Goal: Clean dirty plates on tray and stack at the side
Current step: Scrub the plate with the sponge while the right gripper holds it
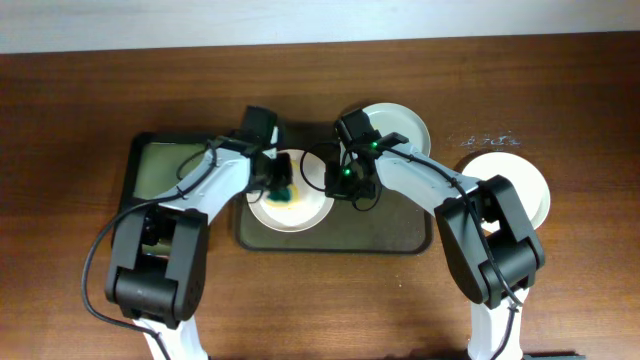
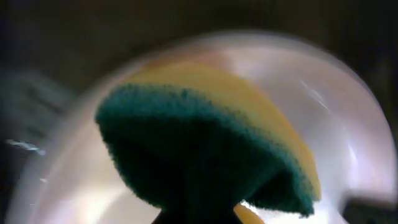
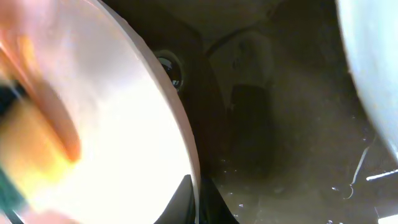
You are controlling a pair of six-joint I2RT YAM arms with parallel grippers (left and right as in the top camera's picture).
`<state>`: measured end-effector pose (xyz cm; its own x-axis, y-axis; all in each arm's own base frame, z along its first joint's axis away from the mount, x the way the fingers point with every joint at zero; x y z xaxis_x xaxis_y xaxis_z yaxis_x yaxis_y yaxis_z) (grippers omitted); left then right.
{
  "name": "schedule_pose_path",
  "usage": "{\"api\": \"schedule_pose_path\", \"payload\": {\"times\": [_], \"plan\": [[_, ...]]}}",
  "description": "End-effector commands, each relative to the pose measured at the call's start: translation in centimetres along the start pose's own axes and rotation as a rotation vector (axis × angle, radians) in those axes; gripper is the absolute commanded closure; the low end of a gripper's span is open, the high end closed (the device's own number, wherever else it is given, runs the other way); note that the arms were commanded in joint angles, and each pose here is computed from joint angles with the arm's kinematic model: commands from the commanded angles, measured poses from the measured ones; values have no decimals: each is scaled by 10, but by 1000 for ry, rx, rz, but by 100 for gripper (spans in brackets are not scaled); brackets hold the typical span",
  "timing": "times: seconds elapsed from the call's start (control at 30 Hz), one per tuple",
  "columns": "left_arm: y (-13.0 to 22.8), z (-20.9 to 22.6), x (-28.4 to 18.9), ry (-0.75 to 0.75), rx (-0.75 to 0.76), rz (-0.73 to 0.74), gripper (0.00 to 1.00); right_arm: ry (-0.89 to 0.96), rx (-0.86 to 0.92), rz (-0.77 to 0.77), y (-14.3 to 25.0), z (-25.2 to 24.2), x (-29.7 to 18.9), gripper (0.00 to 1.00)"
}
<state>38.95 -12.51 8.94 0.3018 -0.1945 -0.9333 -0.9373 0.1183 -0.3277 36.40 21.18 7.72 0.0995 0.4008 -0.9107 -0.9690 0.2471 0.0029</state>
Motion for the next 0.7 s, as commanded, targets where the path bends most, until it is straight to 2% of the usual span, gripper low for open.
{"api": "schedule_pose_path", "payload": {"times": [0.0,0.07,0.17,0.23,0.3,0.33,0.43,0.57,0.6,0.67], "plan": [[-16,34,9,-303,-50,-119,100,49,20,30,3,-12,14,96],[-15,34,18,-307,-47,-113,100,51,21,32,3,-12,14,96],[16,29,26,-255,89,92,100,35,31,81,9,-12,14,96],[34,18,26,-106,241,216,100,-8,1,140,15,-10,15,96],[56,-9,19,260,463,306,100,-32,-12,192,20,-10,20,96],[64,-18,13,392,498,323,100,-47,-12,209,22,-10,22,96],[64,-28,9,506,476,301,100,-54,-12,215,22,-10,23,96],[47,-28,15,455,485,212,100,-52,-14,213,22,-10,23,96],[41,-22,19,377,453,197,100,-50,-14,211,22,-10,23,96],[18,0,27,76,351,113,100,-46,-14,209,21,-10,23,96]]}}
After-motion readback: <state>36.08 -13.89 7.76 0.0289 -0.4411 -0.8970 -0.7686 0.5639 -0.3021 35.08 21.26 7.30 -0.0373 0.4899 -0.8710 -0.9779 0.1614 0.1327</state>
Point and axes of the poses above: each gripper's point midway between its finger pads, its own x axis out along the fingers, its own z axis along the line the jaws close on, y = z × x, the point moved 8 cm from there along -x, back along the fingers, and after that the axes turned 13 degrees about x, right-handed, at the moved point
